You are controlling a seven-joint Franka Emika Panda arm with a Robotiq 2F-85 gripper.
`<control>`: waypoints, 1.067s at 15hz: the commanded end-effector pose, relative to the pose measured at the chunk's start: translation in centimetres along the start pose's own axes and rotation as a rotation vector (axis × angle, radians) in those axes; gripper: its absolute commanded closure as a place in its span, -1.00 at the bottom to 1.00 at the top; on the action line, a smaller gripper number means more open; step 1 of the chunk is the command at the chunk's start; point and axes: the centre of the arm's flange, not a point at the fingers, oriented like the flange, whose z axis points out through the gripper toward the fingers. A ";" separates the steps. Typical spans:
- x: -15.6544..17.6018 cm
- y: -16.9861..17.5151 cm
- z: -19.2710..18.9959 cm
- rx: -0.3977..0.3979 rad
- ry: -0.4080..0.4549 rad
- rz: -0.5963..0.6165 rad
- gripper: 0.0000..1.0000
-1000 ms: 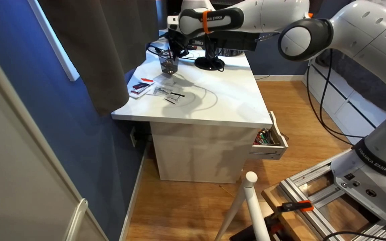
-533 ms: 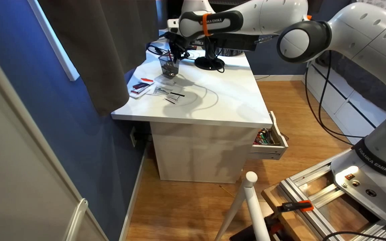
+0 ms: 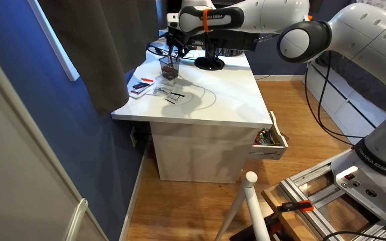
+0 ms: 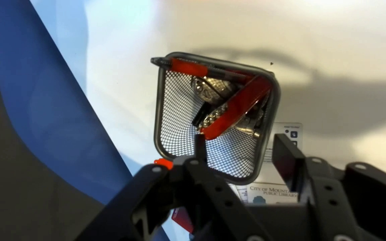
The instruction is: Pick up the desktop pen and pencil basket and move it to the left
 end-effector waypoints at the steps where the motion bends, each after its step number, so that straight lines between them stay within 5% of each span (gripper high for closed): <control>1: 0.7 2.9 -1.8 -0.029 0.072 0.042 -0.73; 4: 3.1 0.8 -4.5 -0.020 0.120 0.130 -1.00; 12: 5.8 -3.2 -9.0 -0.018 0.111 0.461 -1.00; 16: 4.9 -3.6 -8.9 0.071 0.079 0.636 -1.00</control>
